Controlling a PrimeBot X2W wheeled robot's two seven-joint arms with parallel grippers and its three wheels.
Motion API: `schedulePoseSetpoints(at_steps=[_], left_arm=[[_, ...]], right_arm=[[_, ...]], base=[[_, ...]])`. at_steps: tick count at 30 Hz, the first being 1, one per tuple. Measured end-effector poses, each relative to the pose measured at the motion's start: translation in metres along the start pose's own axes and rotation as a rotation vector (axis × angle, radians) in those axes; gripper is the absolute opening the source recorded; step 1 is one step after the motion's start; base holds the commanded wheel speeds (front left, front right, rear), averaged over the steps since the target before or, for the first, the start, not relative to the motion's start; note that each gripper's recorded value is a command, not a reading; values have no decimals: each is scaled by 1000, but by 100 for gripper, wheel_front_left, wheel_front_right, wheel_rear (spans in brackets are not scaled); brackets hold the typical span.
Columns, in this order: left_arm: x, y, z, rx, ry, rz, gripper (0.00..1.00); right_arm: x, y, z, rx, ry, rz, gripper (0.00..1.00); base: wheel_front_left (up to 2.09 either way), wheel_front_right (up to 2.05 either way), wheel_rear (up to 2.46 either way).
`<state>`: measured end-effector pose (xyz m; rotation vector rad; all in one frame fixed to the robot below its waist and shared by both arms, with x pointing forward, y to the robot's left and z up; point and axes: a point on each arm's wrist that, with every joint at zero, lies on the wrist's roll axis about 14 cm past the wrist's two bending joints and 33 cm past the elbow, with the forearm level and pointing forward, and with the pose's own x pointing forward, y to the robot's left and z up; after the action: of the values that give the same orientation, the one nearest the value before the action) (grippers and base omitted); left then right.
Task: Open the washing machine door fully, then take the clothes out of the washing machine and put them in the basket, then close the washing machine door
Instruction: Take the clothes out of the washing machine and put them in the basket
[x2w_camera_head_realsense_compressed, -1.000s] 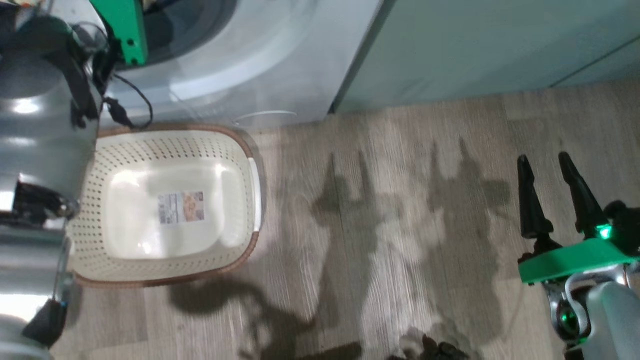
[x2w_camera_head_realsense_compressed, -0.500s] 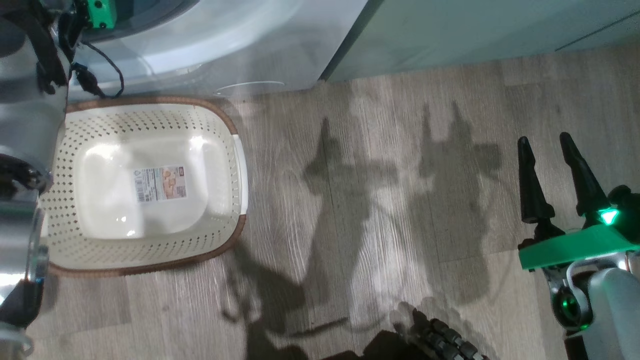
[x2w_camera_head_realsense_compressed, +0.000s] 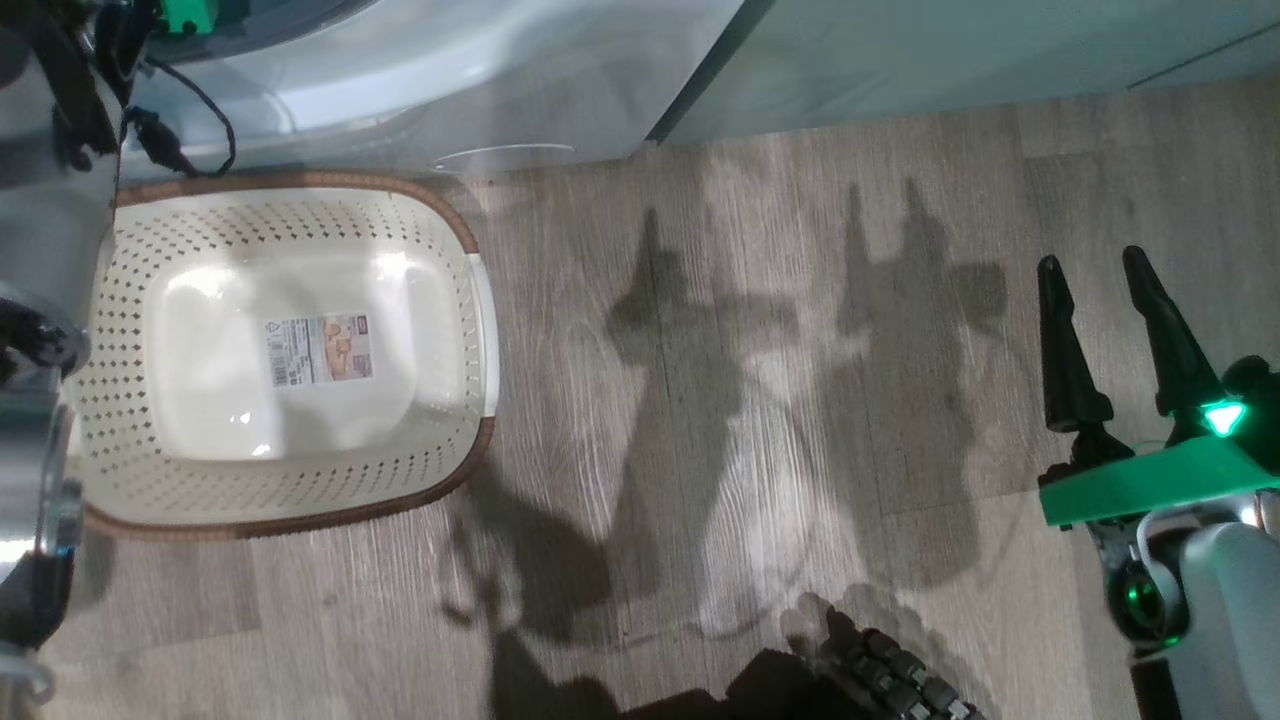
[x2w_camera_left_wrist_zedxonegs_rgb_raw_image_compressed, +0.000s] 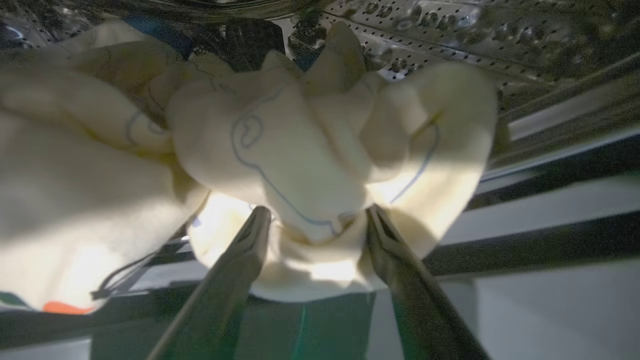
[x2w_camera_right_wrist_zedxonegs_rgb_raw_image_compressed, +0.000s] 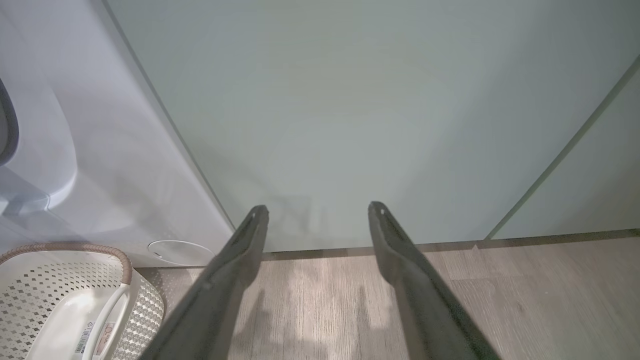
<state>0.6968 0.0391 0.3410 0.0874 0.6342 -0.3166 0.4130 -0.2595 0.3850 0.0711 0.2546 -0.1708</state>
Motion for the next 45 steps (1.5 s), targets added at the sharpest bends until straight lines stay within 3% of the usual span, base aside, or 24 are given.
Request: schedulePoseSetpoints(at_steps=[1, 3, 5, 22, 30, 45], left_arm=[[0, 1, 0, -5, 0, 0, 93], [1, 1, -1, -9, 1, 0, 40], [1, 3, 0, -10, -12, 10, 0], [-39, -20, 26, -98, -172, -69, 0], [-81, -55, 17, -114, -217, -144, 0], [-171, -88, -8, -100, -289, -199, 0]], right_arm=[[0, 0, -1, 0, 1, 1, 100], [1, 1, -2, 0, 3, 3, 100], [2, 1, -2, 0, 3, 4, 100], [0, 10, 26, 26, -77, 30, 100], [-19, 17, 34, 54, -97, 52, 100], [-53, 38, 53, 75, -157, 138, 100]], base=[[0, 0, 0], [0, 0, 0], [0, 0, 0], [0, 0, 0], [0, 0, 0], [0, 0, 0]])
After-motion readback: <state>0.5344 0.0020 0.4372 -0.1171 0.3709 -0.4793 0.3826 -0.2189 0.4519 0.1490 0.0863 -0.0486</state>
